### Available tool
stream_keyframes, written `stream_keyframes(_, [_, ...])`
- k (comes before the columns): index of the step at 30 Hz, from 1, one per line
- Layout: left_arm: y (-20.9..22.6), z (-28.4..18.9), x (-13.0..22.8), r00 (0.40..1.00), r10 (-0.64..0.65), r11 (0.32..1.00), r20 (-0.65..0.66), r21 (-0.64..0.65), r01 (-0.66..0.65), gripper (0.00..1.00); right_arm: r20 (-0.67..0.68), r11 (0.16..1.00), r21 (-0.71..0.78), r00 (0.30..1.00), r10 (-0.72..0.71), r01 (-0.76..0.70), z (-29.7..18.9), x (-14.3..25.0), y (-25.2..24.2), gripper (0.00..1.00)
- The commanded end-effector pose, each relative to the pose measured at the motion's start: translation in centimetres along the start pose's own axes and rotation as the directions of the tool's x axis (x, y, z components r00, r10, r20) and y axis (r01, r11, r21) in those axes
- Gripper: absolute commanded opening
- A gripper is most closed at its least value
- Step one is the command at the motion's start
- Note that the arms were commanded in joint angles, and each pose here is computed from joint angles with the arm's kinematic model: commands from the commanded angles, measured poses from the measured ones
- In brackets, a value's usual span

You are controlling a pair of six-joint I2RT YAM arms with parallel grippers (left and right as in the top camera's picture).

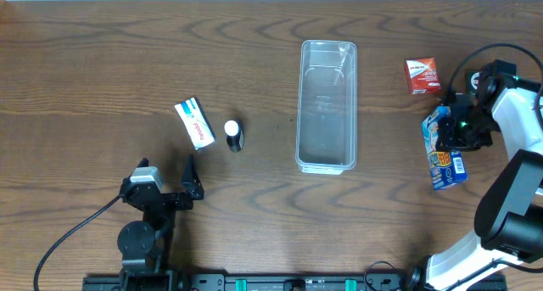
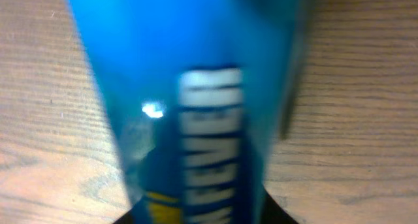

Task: Pack container
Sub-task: 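Grasp the blue Kool Fever box with the right gripper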

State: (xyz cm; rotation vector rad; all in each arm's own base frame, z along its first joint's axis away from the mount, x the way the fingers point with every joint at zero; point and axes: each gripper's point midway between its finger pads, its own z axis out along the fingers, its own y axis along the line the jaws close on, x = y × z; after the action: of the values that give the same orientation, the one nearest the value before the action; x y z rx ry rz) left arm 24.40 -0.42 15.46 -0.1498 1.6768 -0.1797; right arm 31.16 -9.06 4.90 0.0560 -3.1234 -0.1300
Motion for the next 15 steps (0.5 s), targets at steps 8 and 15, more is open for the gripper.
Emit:
stream_keyframes(8, [0.4,0.2,1.6,0.999,0.006,1.000,-0.039,-0.007,-0.007,0.98,0.043,0.997,-0.062,0.998,0.055,-0.052,-0.6,-1.1,0.8,0.15])
stream_keyframes(15, [0.4,0.2,1.6,0.999,0.006,1.000,-0.039,-0.007,-0.007,0.98,0.061,0.990,-0.125,0.996,0.066,-0.058,-3.9,-1.9,1.9,0.15])
